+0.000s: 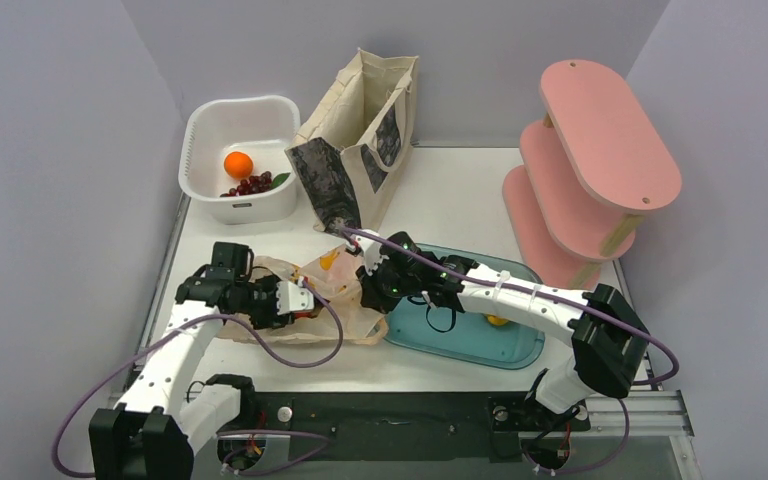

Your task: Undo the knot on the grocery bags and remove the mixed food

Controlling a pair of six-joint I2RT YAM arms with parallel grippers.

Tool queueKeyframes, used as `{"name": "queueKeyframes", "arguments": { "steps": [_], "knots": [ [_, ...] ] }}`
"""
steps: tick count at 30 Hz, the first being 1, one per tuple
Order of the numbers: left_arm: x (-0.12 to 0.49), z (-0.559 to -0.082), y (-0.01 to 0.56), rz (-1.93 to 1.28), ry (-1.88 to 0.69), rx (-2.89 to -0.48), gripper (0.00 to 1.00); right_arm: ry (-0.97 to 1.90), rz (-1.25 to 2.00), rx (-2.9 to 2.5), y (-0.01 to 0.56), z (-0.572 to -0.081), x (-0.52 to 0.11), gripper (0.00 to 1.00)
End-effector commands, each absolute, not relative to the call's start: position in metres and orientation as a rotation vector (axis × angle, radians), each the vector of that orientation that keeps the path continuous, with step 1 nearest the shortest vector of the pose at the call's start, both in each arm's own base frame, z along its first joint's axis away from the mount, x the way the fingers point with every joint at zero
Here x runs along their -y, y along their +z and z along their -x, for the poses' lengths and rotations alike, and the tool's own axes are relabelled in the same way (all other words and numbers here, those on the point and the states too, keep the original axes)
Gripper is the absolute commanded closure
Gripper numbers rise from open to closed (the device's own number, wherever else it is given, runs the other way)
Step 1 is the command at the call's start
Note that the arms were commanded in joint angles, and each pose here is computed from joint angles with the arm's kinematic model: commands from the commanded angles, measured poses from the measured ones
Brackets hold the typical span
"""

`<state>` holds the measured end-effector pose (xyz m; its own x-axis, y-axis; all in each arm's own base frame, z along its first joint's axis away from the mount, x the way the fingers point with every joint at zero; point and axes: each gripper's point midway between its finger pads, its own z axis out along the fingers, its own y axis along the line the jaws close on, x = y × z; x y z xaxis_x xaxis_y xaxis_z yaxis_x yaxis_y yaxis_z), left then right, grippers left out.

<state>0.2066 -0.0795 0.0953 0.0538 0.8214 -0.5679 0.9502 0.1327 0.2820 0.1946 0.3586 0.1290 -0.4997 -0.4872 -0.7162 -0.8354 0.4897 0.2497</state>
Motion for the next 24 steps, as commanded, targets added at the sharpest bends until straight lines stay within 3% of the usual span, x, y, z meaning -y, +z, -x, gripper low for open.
{"name": "queueKeyframes", "arguments": {
  "steps": [1,4,11,13,14,16,20,24],
  "knots": [
    [0.076,-0.218,0.081,-1.842,-0.208,-1.702,0.45,0.797,1.082,-2.077,0.158,-0.203,-0.363,1.0],
    [0.077,-0.231,0.064,-1.862,-0.147,-1.702,0.43,0.801,1.08,-2.079,0.158,-0.204,-0.364,1.0],
    [0.084,-0.215,0.025,-2.02,-0.197,-1.687,0.42,0.793,1.04,-2.104,0.155,-0.213,-0.361,1.0],
    [0.083,-0.214,0.024,-2.021,-0.207,-1.709,0.53,0.789,1.021,-2.11,0.156,-0.218,-0.36,1.0],
    [0.083,-0.213,0.027,-1.99,-0.22,-1.739,0.68,0.785,1.011,-2.115,0.155,-0.222,-0.359,1.0],
    [0.086,-0.216,0.046,-1.895,-0.256,-1.756,0.85,0.781,1.0,-2.117,0.156,-0.226,-0.358,1.0],
    [0.104,-0.227,0.124,-1.642,-0.317,-1.673,0.96,0.778,0.991,-2.109,0.16,-0.233,-0.36,1.0],
    [0.123,-0.195,0.176,-1.592,-0.472,-1.551,1.0,0.79,0.978,-2.105,0.164,-0.236,-0.367,1.0]
  ]
}}
